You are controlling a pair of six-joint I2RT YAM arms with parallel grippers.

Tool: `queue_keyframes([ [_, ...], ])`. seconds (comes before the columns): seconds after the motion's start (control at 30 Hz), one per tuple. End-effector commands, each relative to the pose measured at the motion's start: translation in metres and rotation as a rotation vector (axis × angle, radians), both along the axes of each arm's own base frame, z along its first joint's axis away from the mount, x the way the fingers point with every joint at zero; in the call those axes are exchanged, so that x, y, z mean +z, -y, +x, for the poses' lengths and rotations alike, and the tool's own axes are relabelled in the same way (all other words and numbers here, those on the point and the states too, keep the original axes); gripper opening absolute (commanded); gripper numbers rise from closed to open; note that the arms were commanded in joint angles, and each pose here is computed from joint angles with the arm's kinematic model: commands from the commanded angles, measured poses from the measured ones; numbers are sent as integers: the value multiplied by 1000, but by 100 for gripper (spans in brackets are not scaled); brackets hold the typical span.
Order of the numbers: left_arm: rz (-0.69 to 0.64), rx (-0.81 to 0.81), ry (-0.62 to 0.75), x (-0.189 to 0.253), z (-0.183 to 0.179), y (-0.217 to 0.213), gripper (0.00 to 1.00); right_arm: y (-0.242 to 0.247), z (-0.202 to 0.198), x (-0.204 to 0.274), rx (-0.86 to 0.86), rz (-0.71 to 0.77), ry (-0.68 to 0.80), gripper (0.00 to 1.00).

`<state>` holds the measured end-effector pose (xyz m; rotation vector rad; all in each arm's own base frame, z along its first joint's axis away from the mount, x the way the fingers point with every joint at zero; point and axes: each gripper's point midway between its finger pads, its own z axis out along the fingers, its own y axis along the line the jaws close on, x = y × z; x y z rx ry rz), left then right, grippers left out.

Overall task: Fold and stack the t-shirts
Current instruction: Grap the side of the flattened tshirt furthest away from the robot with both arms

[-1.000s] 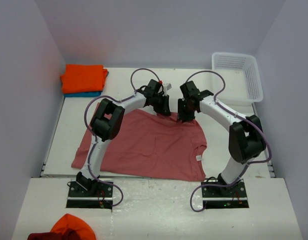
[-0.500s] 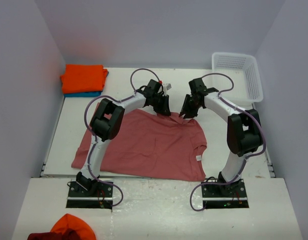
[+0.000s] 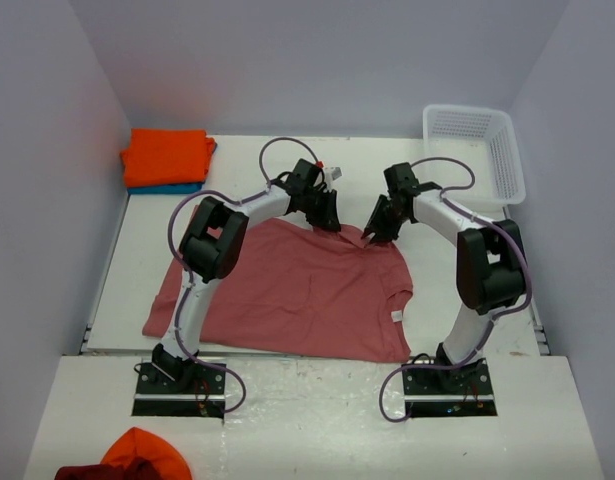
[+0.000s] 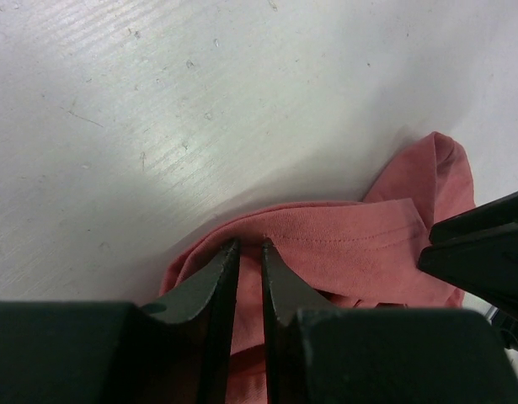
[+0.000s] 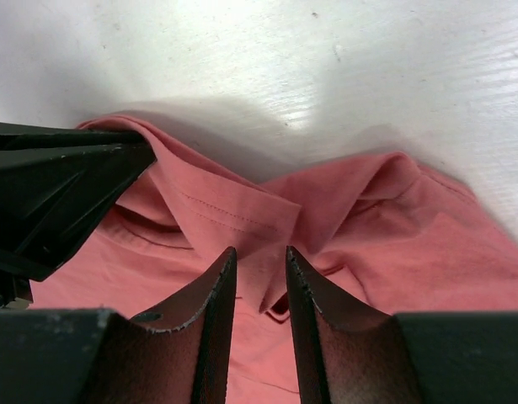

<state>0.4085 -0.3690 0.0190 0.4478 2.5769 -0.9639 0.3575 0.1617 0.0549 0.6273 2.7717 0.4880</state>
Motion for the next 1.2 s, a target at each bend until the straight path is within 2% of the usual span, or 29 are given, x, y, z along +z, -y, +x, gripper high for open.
queue_keyframes([
  [0.0,112,16,-80,-42,-17,-23,19,8,6,17,-45,-3,55,31],
  [0.3,109,15,-76,-40,-17,-23,19,8,1,-1,-42,-1,13,31],
  [0.97,98,10,-76,-40,-17,-22,19,2,21,-15,-43,18,9,31],
  [1.17,99,10,-79,-41,-18,-24,19,-1,33,-14,-35,24,21,27],
])
